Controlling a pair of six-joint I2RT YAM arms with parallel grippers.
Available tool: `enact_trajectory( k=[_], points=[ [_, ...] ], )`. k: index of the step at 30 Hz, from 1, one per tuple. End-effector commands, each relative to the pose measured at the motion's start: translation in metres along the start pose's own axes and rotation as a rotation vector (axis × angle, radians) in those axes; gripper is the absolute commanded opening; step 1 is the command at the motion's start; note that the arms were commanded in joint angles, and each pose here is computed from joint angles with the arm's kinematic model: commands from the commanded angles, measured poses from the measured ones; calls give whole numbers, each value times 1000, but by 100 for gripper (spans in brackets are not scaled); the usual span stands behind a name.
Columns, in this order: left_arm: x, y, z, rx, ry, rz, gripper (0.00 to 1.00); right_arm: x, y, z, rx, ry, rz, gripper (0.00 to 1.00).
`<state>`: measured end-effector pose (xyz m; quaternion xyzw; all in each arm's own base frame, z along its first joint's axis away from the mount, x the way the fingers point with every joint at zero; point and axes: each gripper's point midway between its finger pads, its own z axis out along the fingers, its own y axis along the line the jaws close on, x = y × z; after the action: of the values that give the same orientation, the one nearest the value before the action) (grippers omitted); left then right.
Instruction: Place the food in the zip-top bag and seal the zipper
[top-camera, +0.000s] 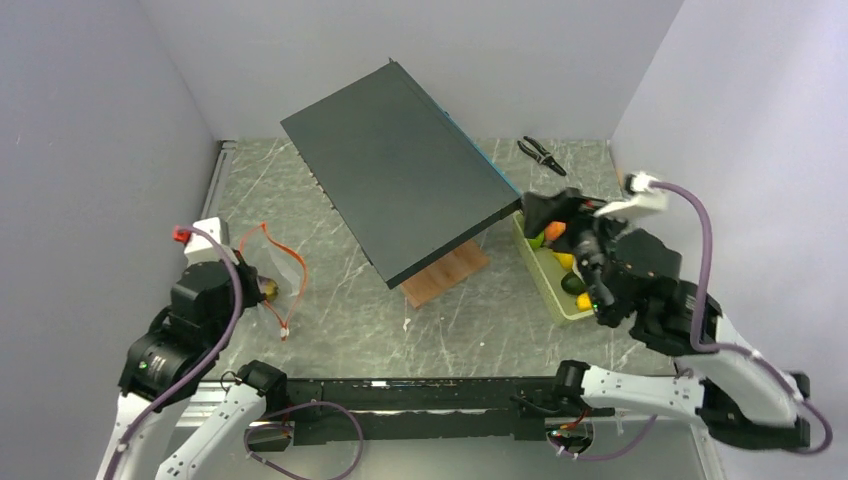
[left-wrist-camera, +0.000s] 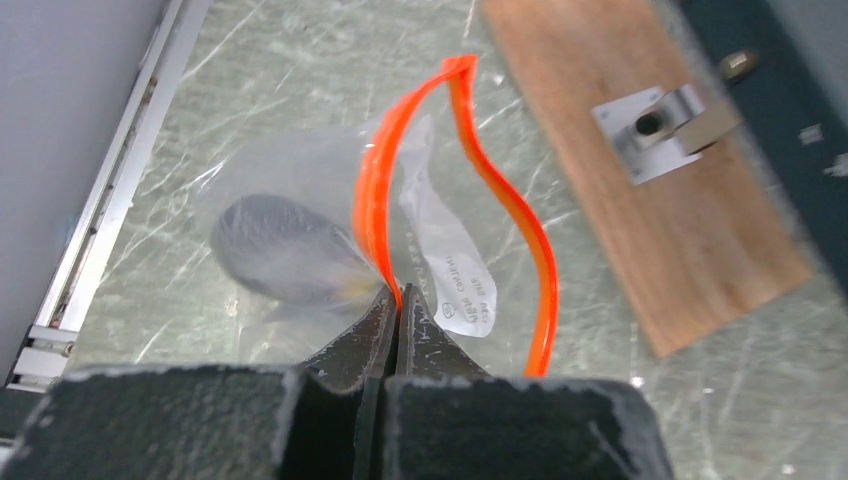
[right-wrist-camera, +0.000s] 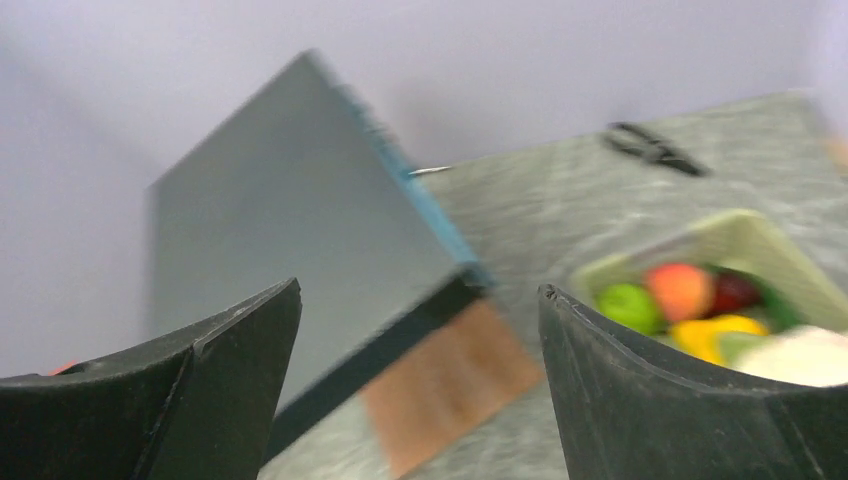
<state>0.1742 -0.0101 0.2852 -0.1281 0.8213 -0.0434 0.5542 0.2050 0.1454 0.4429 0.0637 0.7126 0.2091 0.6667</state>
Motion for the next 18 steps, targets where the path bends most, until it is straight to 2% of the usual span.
enact_trajectory(
  k=[1,7,10,15,18],
  points=[
    [10,5,19,-25,-50,25,0,18,-89,0,307,-55,-101,88],
    [34,2,37,15,-40,97,0,74,-153,30,552,86,-204,87],
    [42,6,40,-10,-11,127,0,96,-171,42,574,157,-135,88],
    [44,-4,46,41,-18,138,0,100,-203,44,618,144,12,87],
    [47,-7,48,55,-3,153,0,111,-216,49,593,192,76,88]
  ],
)
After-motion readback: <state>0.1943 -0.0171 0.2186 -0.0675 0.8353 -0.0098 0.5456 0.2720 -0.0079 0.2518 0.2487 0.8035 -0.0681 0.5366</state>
